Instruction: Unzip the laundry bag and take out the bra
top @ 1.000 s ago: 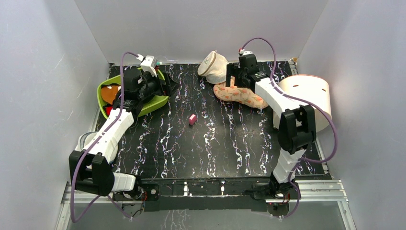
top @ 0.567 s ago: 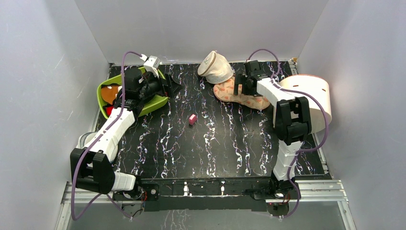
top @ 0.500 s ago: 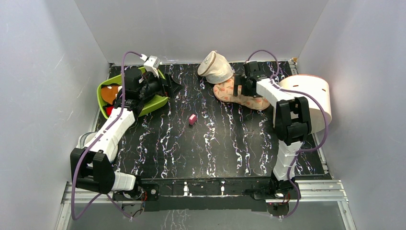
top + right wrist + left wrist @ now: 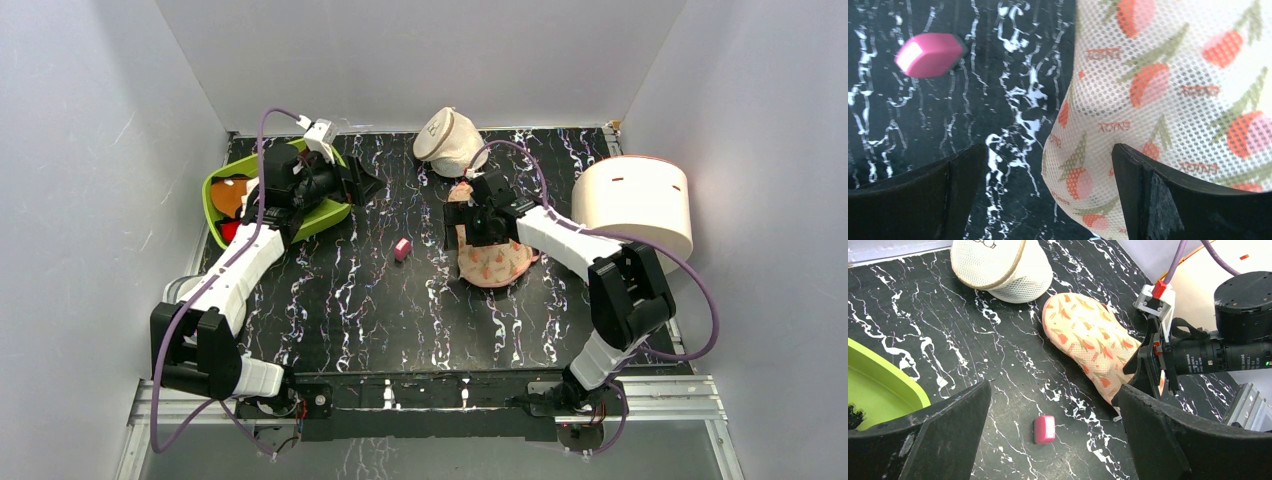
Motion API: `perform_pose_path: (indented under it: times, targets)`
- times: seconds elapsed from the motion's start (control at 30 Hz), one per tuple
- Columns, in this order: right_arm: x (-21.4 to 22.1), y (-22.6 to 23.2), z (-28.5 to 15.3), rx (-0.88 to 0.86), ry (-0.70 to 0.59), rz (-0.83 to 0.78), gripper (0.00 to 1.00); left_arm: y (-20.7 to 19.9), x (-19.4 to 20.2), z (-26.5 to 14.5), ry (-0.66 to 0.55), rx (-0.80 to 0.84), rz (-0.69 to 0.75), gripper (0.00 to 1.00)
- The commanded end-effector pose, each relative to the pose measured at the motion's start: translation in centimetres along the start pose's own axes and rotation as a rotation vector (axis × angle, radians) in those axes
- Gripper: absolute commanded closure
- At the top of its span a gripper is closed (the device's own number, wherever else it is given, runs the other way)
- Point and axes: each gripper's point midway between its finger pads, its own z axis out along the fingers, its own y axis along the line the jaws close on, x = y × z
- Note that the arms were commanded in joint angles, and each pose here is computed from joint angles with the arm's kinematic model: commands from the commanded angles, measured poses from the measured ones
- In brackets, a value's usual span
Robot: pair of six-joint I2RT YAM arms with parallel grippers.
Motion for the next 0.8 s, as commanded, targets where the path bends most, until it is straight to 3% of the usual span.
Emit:
perform_pose_path:
  times: [0.0, 0.13, 0.33, 0.43, 0.53, 0.67, 0.73, 0.77]
  targets:
    - [-1.1, 3.5, 0.1, -0.133, -0.044, 0.014, 0.02, -0.9, 0.0, 0.2, -0.005, 0.025, 0.041, 0.02]
    - [-3.1, 3.7, -1.3, -0.092, -0.112, 0.02, 0.02, -1.2, 0.6, 0.4, 0.015, 0.016, 0.07, 0.02]
    - [-8.0, -0.4, -2.5, 0.118, -0.279, 0.093, 0.02, -1.6, 0.2, 0.2, 0.01, 0.022, 0.084, 0.02]
    - [-9.4, -1.6, -1.5, 0.205, -0.288, 0.1, 0.02, -1.9, 0.0, 0.0, 0.008, 0.027, 0.088, 0.02]
    - [-10.1, -1.3, 1.0, 0.177, -0.296, 0.087, 0.02, -2.2, -0.2, -0.2, -0.004, 0.031, 0.097, 0.02]
    - [-9.4, -1.8, 4.1, 0.202, -0.23, 0.079, 0.02, -2.2, 0.1, 0.2, 0.014, 0.045, 0.081, 0.02]
    - [-8.9, -1.8, 5.1, 0.191, -0.22, 0.075, 0.06, -2.4, 0.0, 0.2, 0.014, 0.05, 0.086, 0.02]
    - [-8.7, -1.6, 5.4, 0.17, -0.22, 0.072, 0.13, -2.5, 0.0, 0.1, 0.008, 0.053, 0.091, 0.02]
